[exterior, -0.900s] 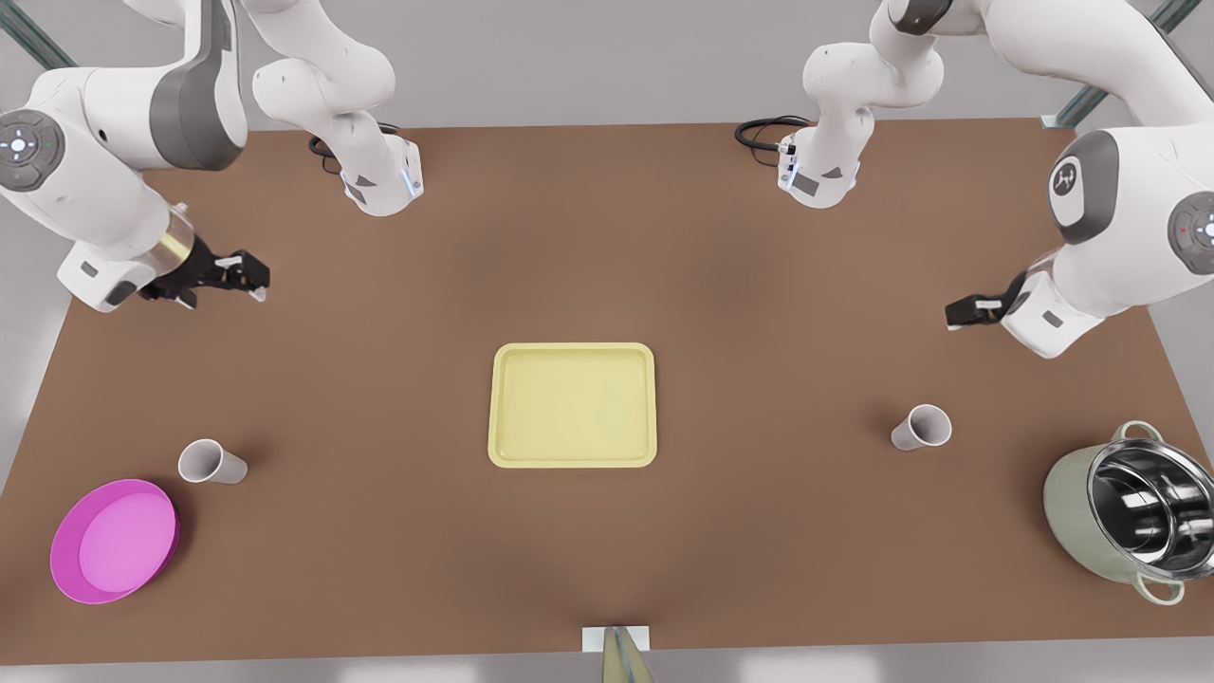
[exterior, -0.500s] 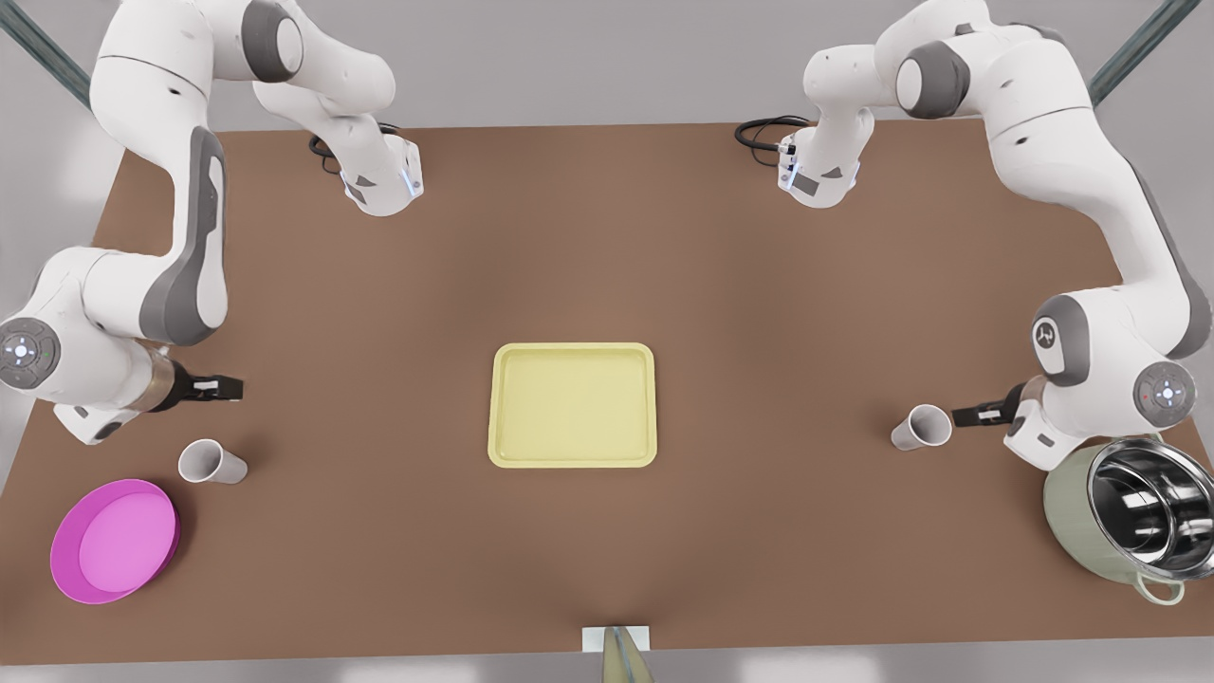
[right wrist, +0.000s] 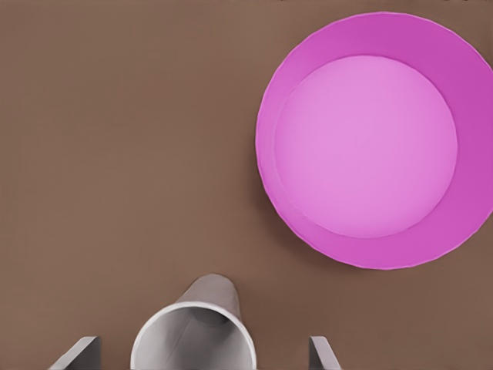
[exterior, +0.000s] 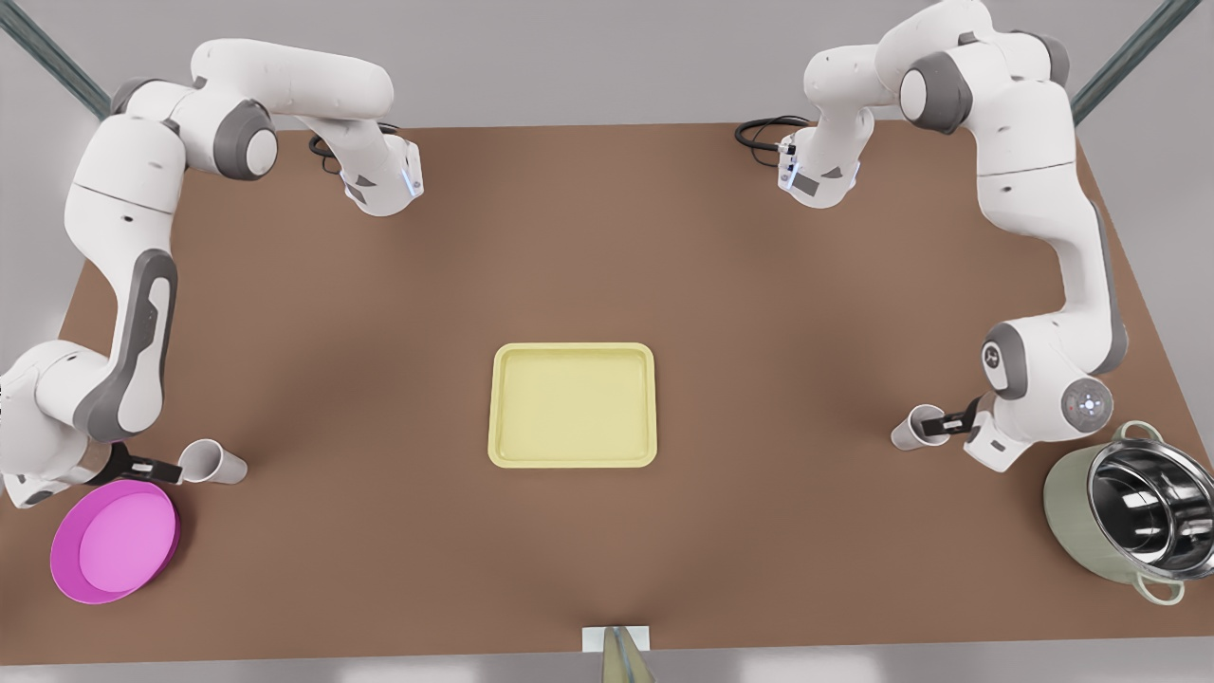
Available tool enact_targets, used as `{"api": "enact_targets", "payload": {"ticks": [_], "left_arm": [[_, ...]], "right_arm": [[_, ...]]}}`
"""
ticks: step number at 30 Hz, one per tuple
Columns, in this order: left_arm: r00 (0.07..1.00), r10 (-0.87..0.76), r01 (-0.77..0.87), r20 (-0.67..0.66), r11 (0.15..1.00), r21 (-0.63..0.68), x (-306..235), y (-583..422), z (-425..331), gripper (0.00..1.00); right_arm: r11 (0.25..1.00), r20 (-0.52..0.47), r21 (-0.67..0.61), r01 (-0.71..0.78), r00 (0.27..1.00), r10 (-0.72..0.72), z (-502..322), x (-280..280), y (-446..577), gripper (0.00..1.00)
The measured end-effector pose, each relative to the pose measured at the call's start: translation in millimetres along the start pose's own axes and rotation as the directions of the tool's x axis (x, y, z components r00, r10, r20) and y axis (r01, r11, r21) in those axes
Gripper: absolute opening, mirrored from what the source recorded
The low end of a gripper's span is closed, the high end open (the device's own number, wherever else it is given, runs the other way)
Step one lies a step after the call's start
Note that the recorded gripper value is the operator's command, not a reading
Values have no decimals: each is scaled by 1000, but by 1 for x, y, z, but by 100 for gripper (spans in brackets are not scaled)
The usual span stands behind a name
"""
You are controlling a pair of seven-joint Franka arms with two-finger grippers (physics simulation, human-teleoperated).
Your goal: Use both arms to respectively pick up the white IKEA cups from the middle-left and middle-right positions, then place the white IKEA cups onto the middle-middle tray, ensuring that the cups remain upright and do not tip over
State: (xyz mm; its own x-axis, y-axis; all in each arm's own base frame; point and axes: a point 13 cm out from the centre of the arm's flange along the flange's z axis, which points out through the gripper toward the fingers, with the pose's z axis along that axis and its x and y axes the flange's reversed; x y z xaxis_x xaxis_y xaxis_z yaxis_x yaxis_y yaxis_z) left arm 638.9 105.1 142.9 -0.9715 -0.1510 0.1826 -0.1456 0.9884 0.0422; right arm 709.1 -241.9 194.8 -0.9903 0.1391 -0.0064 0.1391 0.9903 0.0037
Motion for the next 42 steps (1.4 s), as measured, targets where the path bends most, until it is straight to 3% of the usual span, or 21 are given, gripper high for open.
{"api": "enact_targets", "payload": {"ticks": [3,4,6,7,12,14,20,24,28,31,37,42], "left_arm": [[1000,-7,7,-10,1000,-2,-2,5,20,98],[1000,-11,11,-12,1000,-2,-3,8,25,88],[1000,-15,15,-12,1000,-2,-4,11,30,42],[1000,-17,17,-11,1000,-3,-5,12,31,35],[1000,-23,23,-19,1000,-7,-5,13,43,32],[1000,-23,23,-18,1000,-4,-6,11,43,21],[999,-31,31,26,999,14,-11,3,14,21],[997,47,-53,66,994,93,-19,-102,-19,21],[991,119,-129,55,962,239,13,-249,-54,21],[985,172,-173,28,947,269,53,-333,-62,21],[976,215,-219,45,953,207,108,-446,-35,21],[979,183,-199,90,957,213,132,-507,-20,21]], "right_arm": [[1000,-12,-11,6,1000,-6,17,6,0,100],[1000,-17,-13,8,1000,-8,22,9,1,100],[1000,-21,-16,14,1000,-14,28,11,0,100],[1000,-23,-16,16,1000,-16,30,13,0,100],[1000,-34,-22,23,999,-23,39,21,-3,100],[999,-42,-23,24,999,-25,43,26,-4,100],[999,-78,-27,20,997,-22,71,42,-12,100],[999,-88,-28,18,996,-20,89,48,-16,95],[1000,-82,-23,20,996,-22,98,48,-21,49],[999,-72,-29,34,997,-36,98,45,-17,21],[992,-43,-27,126,991,-127,67,30,28,21],[925,21,-62,375,927,-375,-5,17,208,21]]}}
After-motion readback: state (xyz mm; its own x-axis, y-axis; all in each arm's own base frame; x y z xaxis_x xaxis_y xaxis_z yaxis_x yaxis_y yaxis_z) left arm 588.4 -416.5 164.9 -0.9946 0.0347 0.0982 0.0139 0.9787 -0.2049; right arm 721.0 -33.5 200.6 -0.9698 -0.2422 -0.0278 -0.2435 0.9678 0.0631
